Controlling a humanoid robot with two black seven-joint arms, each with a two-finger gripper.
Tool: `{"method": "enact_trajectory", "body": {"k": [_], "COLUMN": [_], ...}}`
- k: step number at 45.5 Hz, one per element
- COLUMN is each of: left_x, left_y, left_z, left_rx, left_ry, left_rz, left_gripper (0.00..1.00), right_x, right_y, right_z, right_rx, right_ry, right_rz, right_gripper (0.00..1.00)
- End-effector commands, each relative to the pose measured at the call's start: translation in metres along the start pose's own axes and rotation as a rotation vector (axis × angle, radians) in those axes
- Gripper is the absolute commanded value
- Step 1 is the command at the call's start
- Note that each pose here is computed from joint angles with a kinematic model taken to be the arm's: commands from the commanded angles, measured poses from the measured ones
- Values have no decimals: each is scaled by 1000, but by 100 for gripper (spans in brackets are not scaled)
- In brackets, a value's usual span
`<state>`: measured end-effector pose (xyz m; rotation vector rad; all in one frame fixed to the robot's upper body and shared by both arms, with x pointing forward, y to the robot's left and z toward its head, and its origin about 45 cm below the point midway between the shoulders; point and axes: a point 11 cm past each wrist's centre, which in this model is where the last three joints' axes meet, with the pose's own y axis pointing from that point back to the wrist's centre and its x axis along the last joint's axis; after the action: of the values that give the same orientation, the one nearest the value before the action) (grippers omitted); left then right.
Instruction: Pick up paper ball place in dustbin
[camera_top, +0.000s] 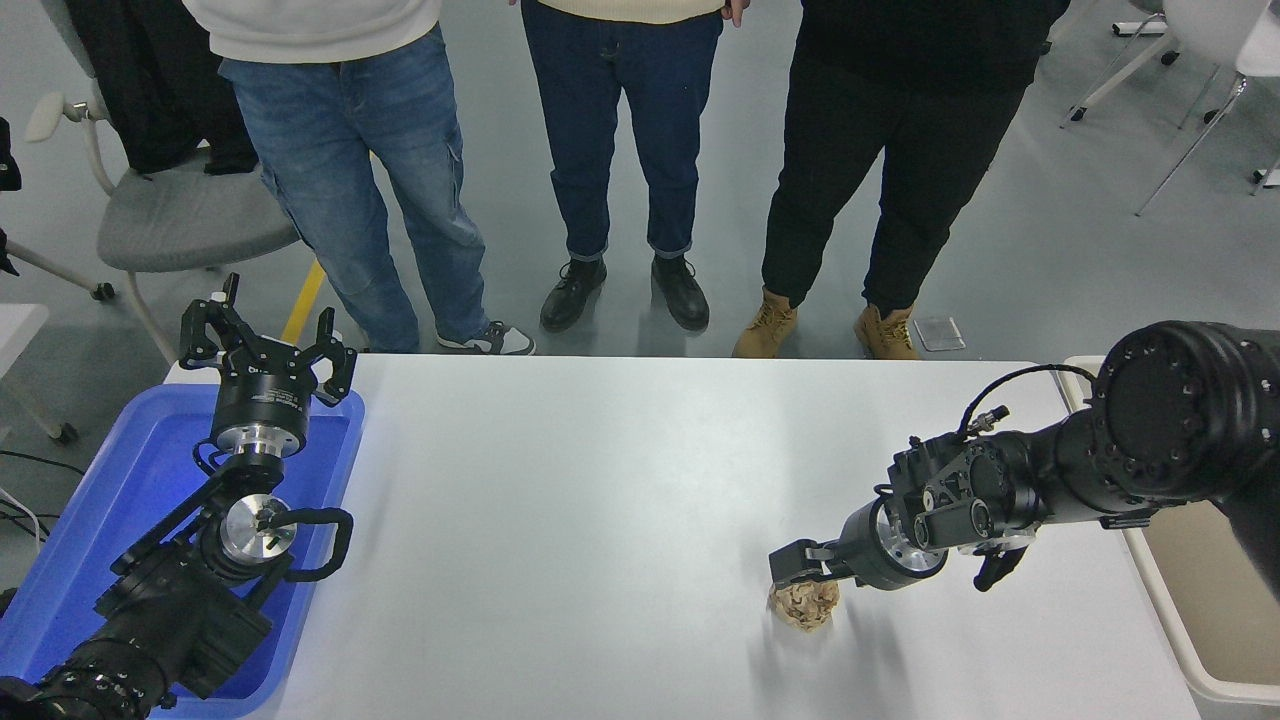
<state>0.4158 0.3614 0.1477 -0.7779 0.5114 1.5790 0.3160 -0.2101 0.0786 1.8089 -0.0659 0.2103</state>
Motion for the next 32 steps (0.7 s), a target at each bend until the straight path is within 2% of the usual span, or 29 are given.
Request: {"method": "enact_trajectory", "body": {"k": [1, 10, 14, 23, 27, 32], "left_x": [0, 0, 0, 0, 0, 0], "left_y": [0, 0, 0, 0, 0, 0], "left_z": [0, 1, 0, 0, 0, 1], "left_rx": [0, -1, 0, 0, 0, -1], "left_ry": [0, -1, 0, 0, 0, -1], "left_rz": [0, 0, 0, 0, 0, 0], "left_gripper": [99, 99, 99, 99, 99, 99], "right_x": [-2, -7, -9, -14, -17, -20], "right_y": [-5, -9, -10, -13, -15, -17], "right_z": [-11, -11, -10, -8, -7, -6], "right_rx": [39, 42, 42, 43, 43, 42], "right_ry": [-26, -26, -28, -32, -36, -40], "right_rz": [3, -6, -10, -20, -26, -28], "right_gripper": [100, 100, 96, 72, 57, 49]}}
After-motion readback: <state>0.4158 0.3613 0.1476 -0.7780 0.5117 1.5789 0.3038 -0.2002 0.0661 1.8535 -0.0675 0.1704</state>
